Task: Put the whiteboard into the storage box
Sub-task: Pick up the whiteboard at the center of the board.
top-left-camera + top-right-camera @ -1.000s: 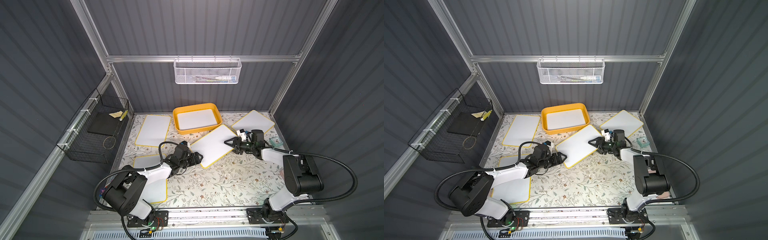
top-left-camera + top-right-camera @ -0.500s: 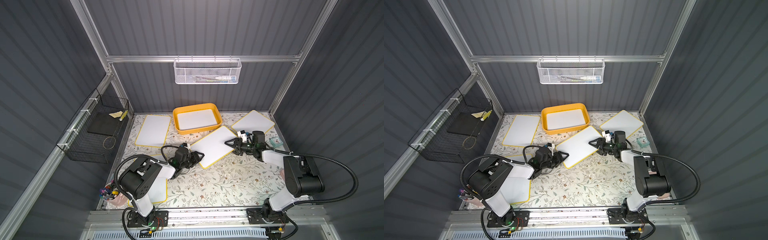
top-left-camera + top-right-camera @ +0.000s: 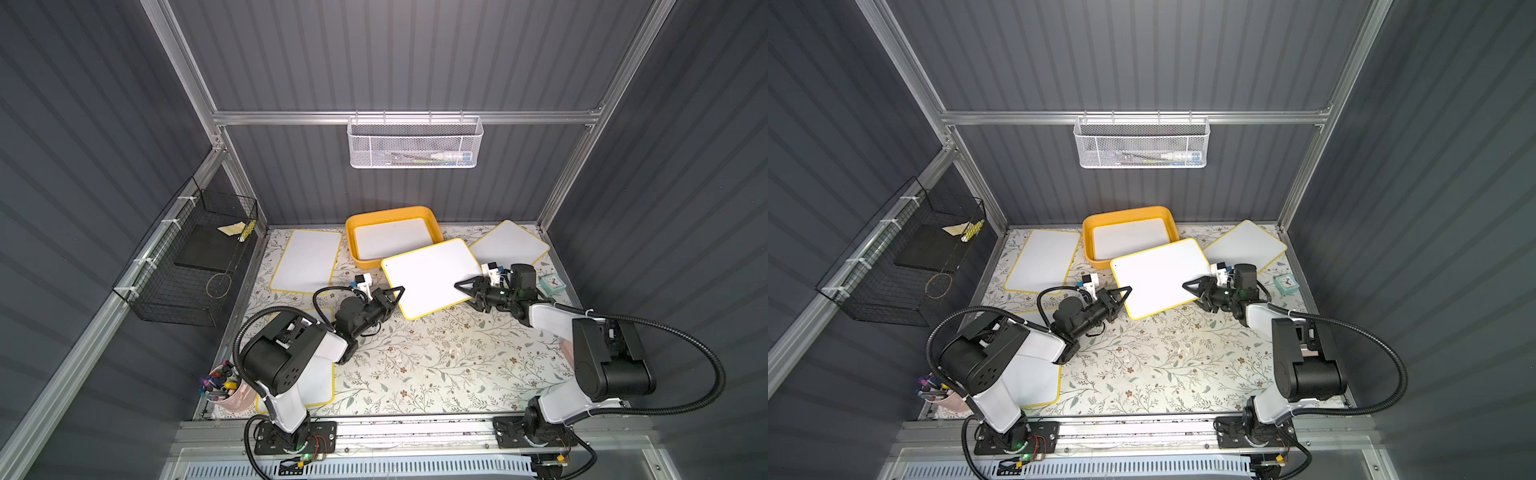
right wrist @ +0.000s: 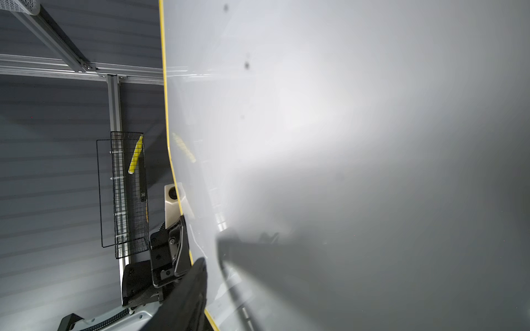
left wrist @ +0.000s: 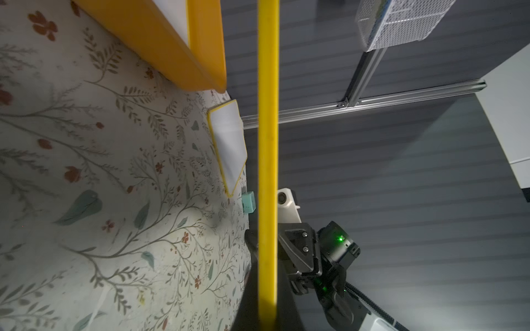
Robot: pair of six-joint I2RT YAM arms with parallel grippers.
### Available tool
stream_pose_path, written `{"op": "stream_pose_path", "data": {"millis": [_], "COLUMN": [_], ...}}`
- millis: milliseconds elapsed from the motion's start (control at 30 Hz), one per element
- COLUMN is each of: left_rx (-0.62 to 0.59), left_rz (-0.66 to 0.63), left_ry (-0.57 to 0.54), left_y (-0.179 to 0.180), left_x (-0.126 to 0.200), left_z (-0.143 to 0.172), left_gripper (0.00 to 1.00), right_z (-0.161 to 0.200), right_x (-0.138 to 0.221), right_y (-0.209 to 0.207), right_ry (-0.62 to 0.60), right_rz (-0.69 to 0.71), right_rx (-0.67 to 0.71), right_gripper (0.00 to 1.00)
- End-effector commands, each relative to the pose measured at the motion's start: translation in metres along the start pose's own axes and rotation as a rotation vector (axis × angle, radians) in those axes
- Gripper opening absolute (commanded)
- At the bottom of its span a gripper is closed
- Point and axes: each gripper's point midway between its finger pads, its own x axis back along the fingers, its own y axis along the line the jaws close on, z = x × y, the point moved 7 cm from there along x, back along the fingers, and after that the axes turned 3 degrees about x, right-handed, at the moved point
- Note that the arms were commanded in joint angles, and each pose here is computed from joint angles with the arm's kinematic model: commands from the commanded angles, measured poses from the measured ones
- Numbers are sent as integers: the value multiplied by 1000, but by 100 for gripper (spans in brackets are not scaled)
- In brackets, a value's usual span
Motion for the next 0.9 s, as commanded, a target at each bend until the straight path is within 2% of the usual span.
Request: {"op": "stream_pose_path", "data": {"millis": [0,533,867], "left_rx": [-37,-41,-40], "left_rz": [-14,-8,11], "left_ry": [62,25,-18], "left_y": [11,4,-3], "left_x": [0,17,16], "left_z": [13,-2,-20], "left_gripper": [0,0,0], "right_z": [4,2,9], "right_x": [2,24,33], "right_y": [31,25,12], "right_ry": [32,-30,-76], "right_rz": [-102,-80,-41], "right_rx": [102,90,46], "right_gripper": [37,76,81]}}
